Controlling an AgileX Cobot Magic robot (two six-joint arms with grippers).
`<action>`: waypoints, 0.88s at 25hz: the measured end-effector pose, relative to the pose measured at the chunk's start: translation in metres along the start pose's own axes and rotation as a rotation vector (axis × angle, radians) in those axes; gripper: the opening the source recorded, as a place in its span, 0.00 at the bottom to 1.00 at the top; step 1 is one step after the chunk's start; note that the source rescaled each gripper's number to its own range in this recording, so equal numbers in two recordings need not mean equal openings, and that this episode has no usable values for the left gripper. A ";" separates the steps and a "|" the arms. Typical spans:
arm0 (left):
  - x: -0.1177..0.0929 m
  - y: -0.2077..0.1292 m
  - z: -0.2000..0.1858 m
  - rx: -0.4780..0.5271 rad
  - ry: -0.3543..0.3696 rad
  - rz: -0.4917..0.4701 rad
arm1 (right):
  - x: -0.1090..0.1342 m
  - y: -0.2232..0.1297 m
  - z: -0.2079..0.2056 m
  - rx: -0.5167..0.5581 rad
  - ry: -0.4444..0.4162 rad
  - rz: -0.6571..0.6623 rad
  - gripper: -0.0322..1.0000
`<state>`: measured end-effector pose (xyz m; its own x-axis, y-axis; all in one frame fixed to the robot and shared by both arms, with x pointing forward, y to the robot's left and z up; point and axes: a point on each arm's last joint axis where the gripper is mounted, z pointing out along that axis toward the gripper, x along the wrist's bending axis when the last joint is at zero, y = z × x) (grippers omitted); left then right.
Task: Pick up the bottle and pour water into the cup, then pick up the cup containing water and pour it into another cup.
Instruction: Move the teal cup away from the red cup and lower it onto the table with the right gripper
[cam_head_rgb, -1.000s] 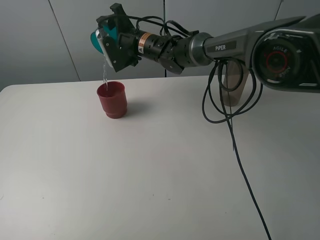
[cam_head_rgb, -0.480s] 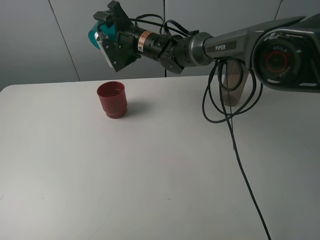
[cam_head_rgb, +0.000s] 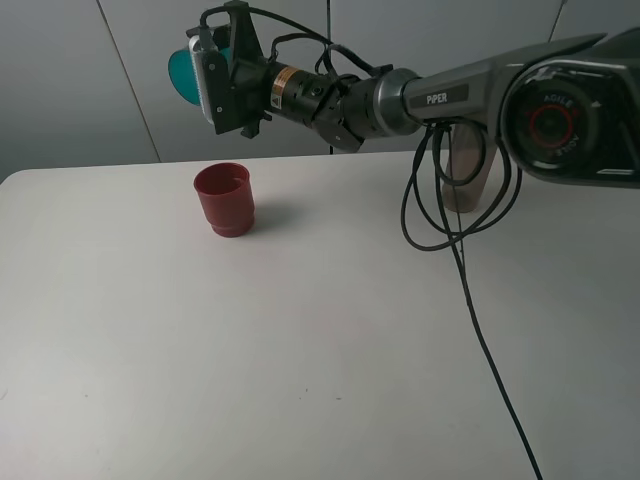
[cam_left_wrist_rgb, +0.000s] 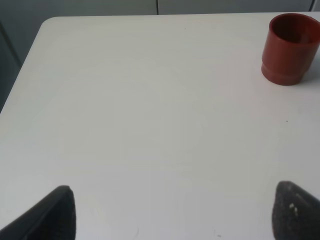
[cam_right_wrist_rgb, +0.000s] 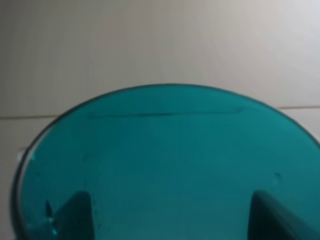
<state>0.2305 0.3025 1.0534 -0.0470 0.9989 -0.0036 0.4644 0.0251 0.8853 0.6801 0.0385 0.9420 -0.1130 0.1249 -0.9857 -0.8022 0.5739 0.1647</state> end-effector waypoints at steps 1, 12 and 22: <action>0.000 0.000 0.000 0.000 0.000 0.000 | -0.001 0.000 -0.001 0.010 0.012 0.092 0.07; 0.000 0.000 0.000 0.000 0.000 0.000 | -0.046 0.000 -0.046 0.435 0.142 0.917 0.07; 0.000 0.000 0.000 0.000 0.000 0.000 | -0.059 0.029 -0.149 0.621 0.154 1.212 0.07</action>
<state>0.2305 0.3025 1.0534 -0.0470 0.9989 -0.0036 0.4644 0.0251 0.8853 0.5760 -0.0728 0.9997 -0.6456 0.7367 -0.2011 0.2329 0.4408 0.8669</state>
